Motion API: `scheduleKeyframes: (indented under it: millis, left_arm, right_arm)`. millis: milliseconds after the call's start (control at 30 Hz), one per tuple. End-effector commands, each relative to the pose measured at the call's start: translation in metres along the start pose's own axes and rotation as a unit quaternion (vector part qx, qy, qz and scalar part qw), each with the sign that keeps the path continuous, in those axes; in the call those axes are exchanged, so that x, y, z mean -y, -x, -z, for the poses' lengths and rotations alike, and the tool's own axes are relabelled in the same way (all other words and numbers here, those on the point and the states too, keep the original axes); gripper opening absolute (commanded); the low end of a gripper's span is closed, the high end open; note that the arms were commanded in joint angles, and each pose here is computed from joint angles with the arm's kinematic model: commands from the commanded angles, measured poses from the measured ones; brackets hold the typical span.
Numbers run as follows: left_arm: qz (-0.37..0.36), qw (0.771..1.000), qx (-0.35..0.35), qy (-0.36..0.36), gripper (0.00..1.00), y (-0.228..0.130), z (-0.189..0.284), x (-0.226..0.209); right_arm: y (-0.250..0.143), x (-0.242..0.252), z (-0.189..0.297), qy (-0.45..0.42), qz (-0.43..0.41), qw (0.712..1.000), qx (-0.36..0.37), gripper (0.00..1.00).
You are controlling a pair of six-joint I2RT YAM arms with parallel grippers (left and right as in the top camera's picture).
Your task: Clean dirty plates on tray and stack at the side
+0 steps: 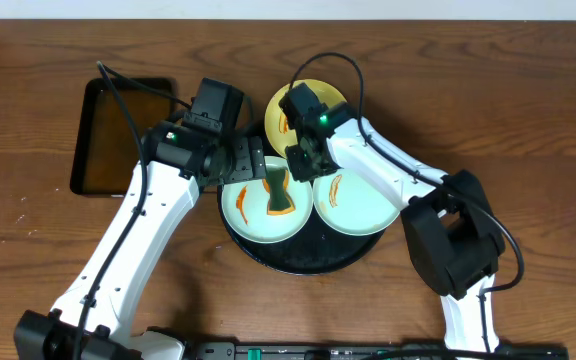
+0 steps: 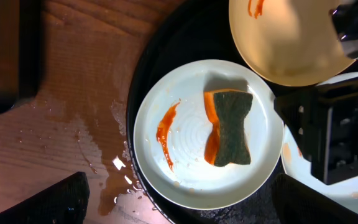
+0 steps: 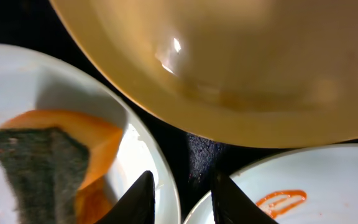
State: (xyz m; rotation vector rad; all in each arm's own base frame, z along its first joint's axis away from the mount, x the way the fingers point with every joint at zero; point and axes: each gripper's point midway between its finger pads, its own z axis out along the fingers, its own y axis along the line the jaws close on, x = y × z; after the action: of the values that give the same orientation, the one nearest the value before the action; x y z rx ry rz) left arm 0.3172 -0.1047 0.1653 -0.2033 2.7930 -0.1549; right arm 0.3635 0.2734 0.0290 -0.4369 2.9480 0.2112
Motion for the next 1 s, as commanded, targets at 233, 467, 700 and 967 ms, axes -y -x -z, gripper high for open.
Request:
scheduleKeyframes:
  millis: [233,467,700,967]
  left_arm:
    - [0.005,1.0,-0.001,0.008,0.94,0.002,-0.003,-0.003]
    - [0.005,1.0,-0.001,0.008,0.94,0.002,-0.003,-0.003]
    - [0.005,1.0,-0.001,0.008,0.94,0.002,-0.003,-0.003]
    - [0.005,1.0,-0.001,0.008,0.94,0.002,-0.003,-0.003]
  right_arm:
    - [-0.005,-0.008,-0.01,0.004,0.009,1.0,0.001,0.26]
    - [-0.014,-0.013,-0.023,0.021,0.009,1.0,-0.004,0.21]
    - [-0.022,-0.009,-0.029,0.019,0.008,1.0,-0.014,0.17]
    - [-0.022,-0.01,-0.029,0.019,0.008,1.0,-0.012,0.03]
